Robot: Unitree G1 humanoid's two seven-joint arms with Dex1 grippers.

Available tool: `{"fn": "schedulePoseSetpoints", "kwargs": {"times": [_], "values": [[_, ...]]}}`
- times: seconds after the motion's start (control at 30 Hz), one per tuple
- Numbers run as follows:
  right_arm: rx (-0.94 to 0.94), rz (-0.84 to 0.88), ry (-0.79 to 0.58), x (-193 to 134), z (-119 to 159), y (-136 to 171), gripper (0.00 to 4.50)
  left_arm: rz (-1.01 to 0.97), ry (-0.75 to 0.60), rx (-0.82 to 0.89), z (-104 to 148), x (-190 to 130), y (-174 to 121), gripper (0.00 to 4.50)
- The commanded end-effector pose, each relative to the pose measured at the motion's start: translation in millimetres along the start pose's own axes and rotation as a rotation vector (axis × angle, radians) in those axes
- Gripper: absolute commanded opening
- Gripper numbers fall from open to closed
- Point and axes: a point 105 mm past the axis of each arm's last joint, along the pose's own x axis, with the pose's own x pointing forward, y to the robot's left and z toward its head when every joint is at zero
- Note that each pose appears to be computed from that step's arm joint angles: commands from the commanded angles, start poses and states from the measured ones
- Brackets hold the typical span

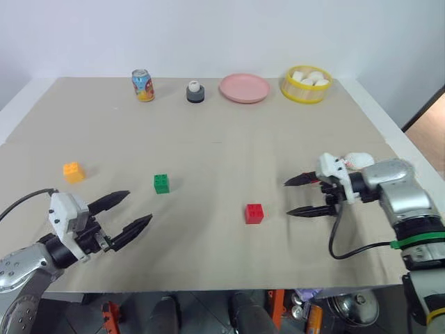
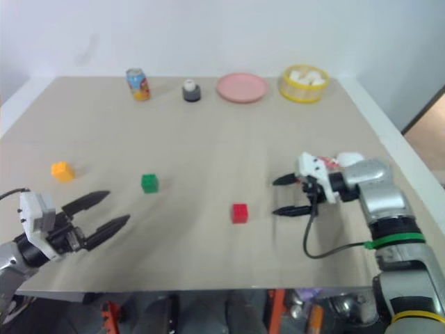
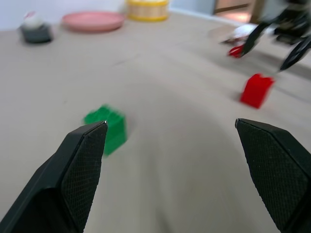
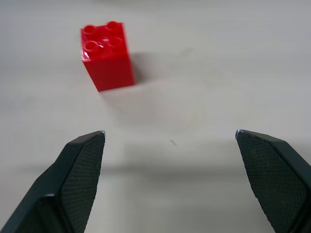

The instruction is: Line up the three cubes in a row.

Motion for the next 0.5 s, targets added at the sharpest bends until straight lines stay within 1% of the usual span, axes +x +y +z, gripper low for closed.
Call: {"fn": "schedulePoseSetpoints", "kwargs": {"times": [0.03, 0.1, 0.13, 0.2, 0.33, 0.5], "values": [[-0.03, -0.179, -0.197, -16, 55, -37, 4.47, 0.153, 0.023, 0.006, -9, 3, 16, 4.34], [-0.041, -0.224, -0.297, -9, 79, -46, 4.47, 0.226, 0.052, 0.025, -18, 8, 22, 4.34], [-0.037, -0.224, -0.322, -5, 85, -47, 4.47, 0.25, 0.065, 0.038, -22, 10, 23, 4.34], [-0.059, -0.182, -0.353, 9, 95, -39, 4.47, 0.274, 0.082, 0.037, -30, 13, 22, 4.34], [-0.099, -0.096, -0.371, 33, 106, -17, 4.47, 0.269, 0.099, 0.015, -42, 20, 12, 4.34], [-0.097, -0.057, -0.397, 39, 113, -5, 4.47, 0.264, 0.134, 0.012, -53, 34, 5, 4.34]]}}
